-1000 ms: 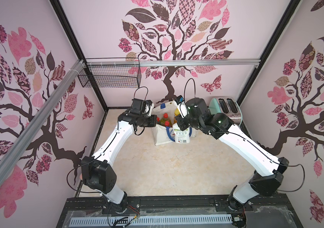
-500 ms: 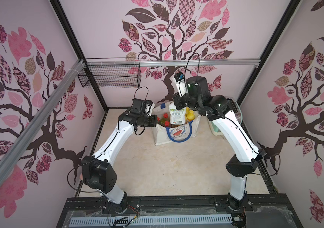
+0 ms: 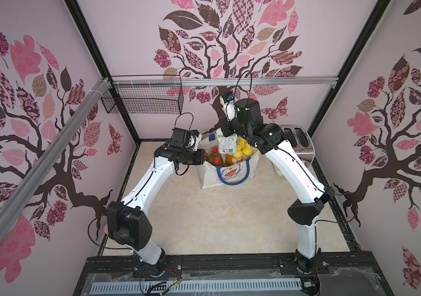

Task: Pack dish soap into the shopping bag
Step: Place the bottle of dish soap in the shopping bag.

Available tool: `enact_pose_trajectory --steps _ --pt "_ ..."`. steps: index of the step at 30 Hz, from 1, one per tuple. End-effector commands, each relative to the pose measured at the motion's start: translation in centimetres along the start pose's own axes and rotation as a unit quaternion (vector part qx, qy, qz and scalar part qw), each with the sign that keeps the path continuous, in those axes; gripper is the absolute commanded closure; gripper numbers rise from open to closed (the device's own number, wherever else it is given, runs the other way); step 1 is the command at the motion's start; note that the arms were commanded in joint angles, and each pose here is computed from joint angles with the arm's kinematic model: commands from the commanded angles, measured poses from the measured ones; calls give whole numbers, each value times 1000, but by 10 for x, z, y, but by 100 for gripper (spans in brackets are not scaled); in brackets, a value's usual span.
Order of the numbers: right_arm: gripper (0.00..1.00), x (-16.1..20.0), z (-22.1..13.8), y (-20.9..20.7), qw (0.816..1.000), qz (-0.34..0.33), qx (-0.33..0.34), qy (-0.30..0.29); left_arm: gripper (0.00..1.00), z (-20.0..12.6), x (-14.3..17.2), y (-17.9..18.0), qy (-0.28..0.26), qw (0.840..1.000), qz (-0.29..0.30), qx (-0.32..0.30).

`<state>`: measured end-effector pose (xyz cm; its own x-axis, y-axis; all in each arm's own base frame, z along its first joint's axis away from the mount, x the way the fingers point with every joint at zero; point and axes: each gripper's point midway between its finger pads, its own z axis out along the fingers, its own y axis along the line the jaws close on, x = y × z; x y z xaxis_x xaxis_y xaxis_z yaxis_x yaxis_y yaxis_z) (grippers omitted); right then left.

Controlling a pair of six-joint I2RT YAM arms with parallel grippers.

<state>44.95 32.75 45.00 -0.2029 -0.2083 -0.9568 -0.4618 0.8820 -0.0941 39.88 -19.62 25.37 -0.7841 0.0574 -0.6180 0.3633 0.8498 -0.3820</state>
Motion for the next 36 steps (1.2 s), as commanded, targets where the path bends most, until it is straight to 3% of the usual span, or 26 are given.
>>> enact_pose_trajectory --steps 1,14,26,36 --pt "100 -55 -9 -12 994 12 25 -106 100 10 15 -6 28 999 1 17" --pt "100 -45 32 -10 992 6 45 -119 100 11 16 -7 28 999 2 20" --pt "100 -58 38 -19 987 16 48 -150 100 13 16 -7 32 999 1 21" --pt "100 -39 58 -11 991 16 21 -128 100 15 14 -6 32 999 1 21"
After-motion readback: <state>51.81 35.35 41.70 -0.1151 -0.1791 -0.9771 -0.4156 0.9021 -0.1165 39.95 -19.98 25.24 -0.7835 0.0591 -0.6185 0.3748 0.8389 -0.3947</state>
